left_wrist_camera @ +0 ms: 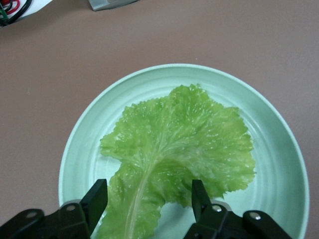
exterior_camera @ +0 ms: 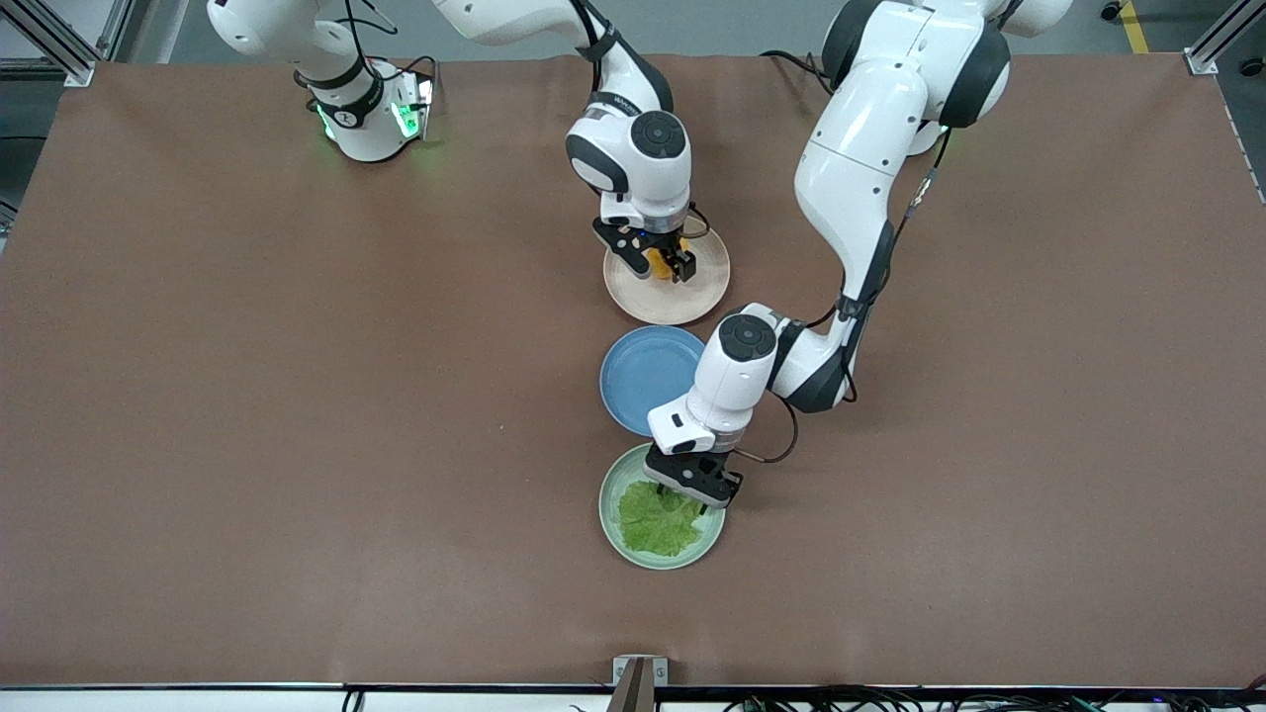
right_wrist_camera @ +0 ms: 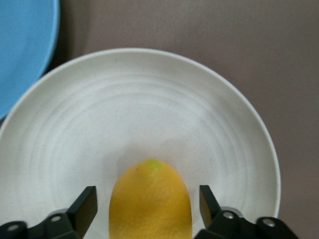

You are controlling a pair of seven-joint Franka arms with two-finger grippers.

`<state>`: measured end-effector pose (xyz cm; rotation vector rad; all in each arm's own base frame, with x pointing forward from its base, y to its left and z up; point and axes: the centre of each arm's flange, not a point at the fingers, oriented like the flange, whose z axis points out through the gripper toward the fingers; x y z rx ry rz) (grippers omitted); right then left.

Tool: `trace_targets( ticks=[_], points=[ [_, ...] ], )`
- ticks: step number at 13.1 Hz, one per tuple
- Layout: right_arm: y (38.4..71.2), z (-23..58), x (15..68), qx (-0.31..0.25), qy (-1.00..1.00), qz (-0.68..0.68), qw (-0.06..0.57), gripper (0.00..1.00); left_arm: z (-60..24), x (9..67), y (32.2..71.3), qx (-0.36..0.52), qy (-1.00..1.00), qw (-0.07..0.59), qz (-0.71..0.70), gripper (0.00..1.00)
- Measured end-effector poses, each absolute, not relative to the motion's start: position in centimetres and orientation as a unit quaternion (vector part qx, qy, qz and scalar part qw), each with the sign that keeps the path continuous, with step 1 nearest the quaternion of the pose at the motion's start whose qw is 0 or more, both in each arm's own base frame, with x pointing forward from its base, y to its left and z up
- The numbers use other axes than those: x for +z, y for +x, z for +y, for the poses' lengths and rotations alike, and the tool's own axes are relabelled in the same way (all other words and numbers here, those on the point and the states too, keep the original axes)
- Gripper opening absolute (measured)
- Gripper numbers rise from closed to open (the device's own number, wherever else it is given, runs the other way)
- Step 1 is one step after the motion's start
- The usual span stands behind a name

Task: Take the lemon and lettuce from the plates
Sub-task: 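Lower the right gripper onto the lemon while the left gripper descends to the lettuce, then close the right gripper on the lemon while the left gripper pinches the lettuce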

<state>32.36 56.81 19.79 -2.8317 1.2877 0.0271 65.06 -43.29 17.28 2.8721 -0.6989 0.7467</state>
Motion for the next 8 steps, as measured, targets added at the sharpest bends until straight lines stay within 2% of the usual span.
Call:
trace_targets(
  ticks=[1,2,3,4,6,8],
  points=[
    [32.2,57.0,19.5,0.008,-0.911,0.412,0.016,0.87,-43.5,17.0,64.9,0.246,0.939,0.043,-0.237,0.75],
    [32.0,57.1,19.4,0.008,-0.912,0.411,0.016,0.8,-43.6,16.8,64.8,0.246,0.937,0.039,-0.245,0.74],
    [32.1,57.2,19.5,0.008,-0.912,0.411,0.017,0.67,-43.5,16.8,64.8,0.246,0.935,0.037,-0.253,0.74],
    [32.4,57.3,19.7,0.007,-0.911,0.411,0.018,0.61,-43.5,16.8,64.8,0.247,0.934,0.036,-0.256,0.65],
    [33.9,56.7,20.4,0.004,-0.917,0.399,0.007,0.61,-43.5,16.8,64.9,0.247,0.933,0.034,-0.259,0.59],
    [37.4,54.5,23.0,0.007,-0.933,0.358,-0.014,0.61,-43.4,16.8,64.9,0.247,0.933,0.034,-0.259,0.35]
  ],
)
